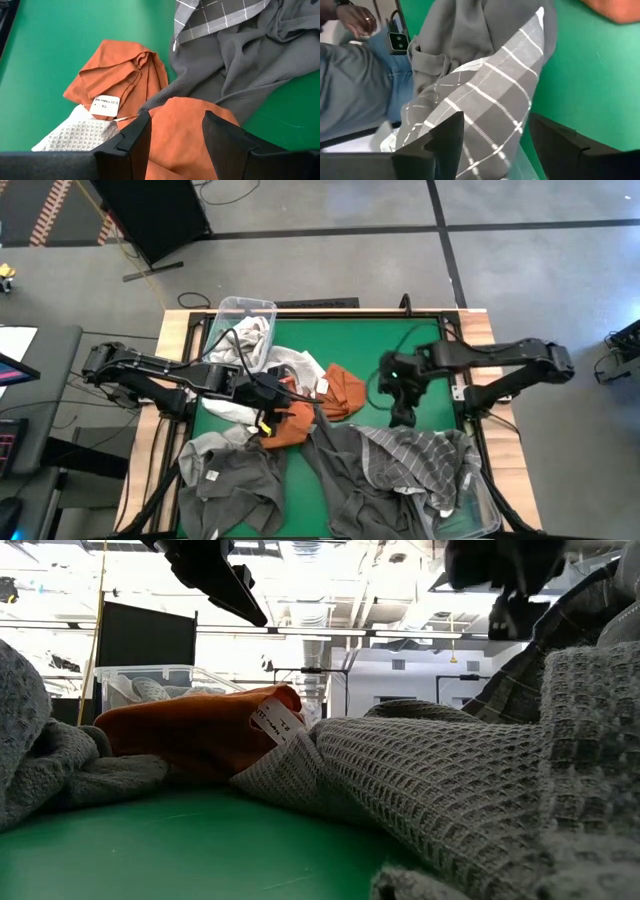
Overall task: Sort towels by color in basket
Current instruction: Put the gray patterned towel into the bottom transparent bin
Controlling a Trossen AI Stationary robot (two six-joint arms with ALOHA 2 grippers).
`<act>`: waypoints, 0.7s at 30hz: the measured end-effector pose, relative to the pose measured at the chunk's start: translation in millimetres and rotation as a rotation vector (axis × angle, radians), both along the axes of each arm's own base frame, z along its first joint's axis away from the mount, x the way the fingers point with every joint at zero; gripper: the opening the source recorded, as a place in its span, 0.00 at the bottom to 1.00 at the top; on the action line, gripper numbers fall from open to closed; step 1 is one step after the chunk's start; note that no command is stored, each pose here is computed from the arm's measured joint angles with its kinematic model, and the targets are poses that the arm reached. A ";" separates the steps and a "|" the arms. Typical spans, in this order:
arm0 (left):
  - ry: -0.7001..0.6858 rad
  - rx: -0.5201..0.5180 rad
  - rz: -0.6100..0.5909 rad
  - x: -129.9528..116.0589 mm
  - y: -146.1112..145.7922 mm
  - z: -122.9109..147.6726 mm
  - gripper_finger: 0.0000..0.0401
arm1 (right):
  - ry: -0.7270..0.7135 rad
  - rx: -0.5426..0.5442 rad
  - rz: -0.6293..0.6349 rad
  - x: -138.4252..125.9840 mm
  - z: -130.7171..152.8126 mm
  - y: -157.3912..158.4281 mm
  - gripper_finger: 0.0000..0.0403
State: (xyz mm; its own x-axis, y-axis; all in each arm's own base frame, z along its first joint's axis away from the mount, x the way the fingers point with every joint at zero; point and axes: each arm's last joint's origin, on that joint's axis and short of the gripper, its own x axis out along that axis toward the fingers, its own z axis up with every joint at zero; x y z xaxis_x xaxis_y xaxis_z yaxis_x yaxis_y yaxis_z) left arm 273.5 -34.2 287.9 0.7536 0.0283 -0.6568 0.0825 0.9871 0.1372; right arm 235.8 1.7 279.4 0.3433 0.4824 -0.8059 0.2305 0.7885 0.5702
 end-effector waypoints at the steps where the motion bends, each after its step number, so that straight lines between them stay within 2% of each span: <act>1: -0.001 0.000 0.000 0.0 0.0 0.1 0.42 | 0.018 0.021 -0.002 3.8 -4.5 -3.5 0.64; 6: -0.001 0.000 0.000 0.0 0.1 0.1 0.42 | 0.099 0.157 0.029 20.6 -27.1 -9.4 0.69; 14: -0.001 0.000 0.000 -0.1 0.0 0.1 0.42 | 0.219 0.241 0.060 39.4 -61.2 -9.6 0.74; 21: 0.000 0.000 0.000 -0.1 0.1 0.1 0.42 | 0.231 0.347 0.102 54.2 -80.2 -0.5 0.74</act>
